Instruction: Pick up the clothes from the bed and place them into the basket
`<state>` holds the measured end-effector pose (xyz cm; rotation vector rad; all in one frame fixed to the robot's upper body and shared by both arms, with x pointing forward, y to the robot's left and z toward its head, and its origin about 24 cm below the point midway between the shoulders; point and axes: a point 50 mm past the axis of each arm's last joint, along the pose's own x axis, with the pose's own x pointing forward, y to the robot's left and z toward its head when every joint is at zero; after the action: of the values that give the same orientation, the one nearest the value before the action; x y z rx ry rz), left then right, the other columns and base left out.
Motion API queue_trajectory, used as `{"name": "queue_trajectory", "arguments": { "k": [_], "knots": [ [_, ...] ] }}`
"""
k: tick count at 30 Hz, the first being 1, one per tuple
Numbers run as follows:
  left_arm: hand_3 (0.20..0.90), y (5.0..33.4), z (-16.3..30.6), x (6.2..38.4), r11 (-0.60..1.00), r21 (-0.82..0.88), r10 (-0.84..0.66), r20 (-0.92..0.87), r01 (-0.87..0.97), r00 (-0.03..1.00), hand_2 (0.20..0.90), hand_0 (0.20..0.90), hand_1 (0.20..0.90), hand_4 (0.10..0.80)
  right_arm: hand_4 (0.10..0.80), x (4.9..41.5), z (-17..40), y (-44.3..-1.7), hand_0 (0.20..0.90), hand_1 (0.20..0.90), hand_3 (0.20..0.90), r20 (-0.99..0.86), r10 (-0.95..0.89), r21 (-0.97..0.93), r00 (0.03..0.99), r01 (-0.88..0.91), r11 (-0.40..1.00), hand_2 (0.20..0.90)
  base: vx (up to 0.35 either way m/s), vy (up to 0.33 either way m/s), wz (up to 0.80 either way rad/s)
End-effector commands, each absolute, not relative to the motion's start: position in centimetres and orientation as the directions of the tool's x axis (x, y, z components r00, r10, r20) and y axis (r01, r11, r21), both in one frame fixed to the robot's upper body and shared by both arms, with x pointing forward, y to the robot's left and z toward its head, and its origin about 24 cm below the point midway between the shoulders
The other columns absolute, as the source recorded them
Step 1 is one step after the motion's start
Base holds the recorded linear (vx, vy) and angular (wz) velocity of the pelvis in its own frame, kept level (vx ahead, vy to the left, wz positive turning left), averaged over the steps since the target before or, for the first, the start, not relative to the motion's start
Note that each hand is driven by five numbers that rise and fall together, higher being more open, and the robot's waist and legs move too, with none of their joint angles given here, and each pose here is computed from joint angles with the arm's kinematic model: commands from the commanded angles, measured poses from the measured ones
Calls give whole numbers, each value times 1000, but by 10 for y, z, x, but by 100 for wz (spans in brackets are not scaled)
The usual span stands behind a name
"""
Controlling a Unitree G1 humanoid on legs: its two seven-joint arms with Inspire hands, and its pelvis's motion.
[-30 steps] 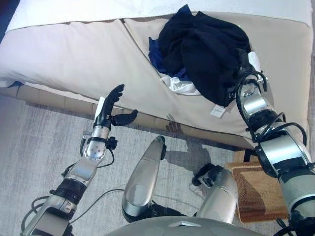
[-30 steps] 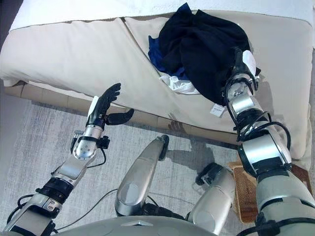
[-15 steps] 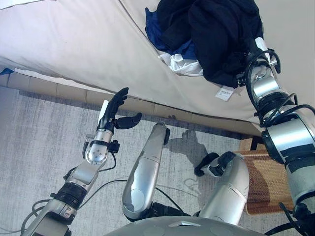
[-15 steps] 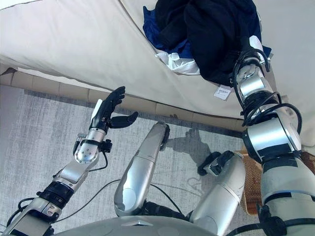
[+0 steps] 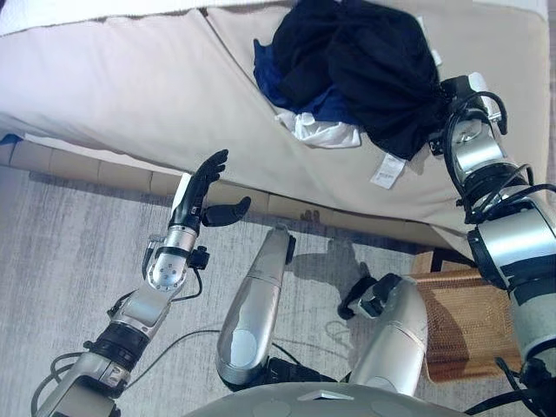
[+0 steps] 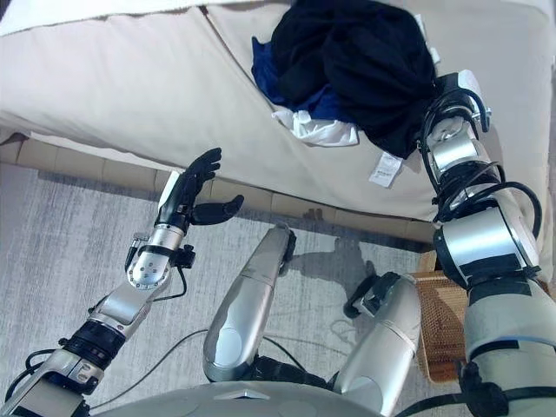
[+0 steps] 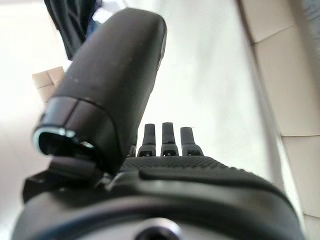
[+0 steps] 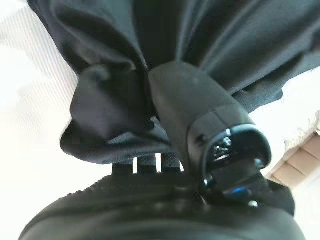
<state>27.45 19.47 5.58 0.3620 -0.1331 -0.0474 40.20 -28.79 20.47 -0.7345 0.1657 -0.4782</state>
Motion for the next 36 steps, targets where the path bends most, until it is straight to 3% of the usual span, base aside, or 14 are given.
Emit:
{"name": "queue_trajectory", "arguments": {
  "k": [1,18,30,36],
  "knots": [
    [900,198,95,274,943,330,-79,315,-31,946,900,900,900,800,100,396,255,-297,300,300,200,243,-484,-637,841,514,574,300,115,25,-15],
    [900,206,68,280,935,355,-43,110,1,993,900,900,900,800,100,380,290,-319,300,300,200,331,-470,-566,818,571,594,300,67,9,-11],
    [900,201,63,281,921,390,-57,103,12,993,900,900,900,800,100,353,354,-334,300,300,200,526,-453,-462,720,688,559,300,8,10,-13],
    [900,203,56,279,917,397,-64,91,23,994,900,900,900,800,100,325,392,-349,300,300,200,622,-472,-413,624,774,479,300,31,18,-25]
  ]
}}
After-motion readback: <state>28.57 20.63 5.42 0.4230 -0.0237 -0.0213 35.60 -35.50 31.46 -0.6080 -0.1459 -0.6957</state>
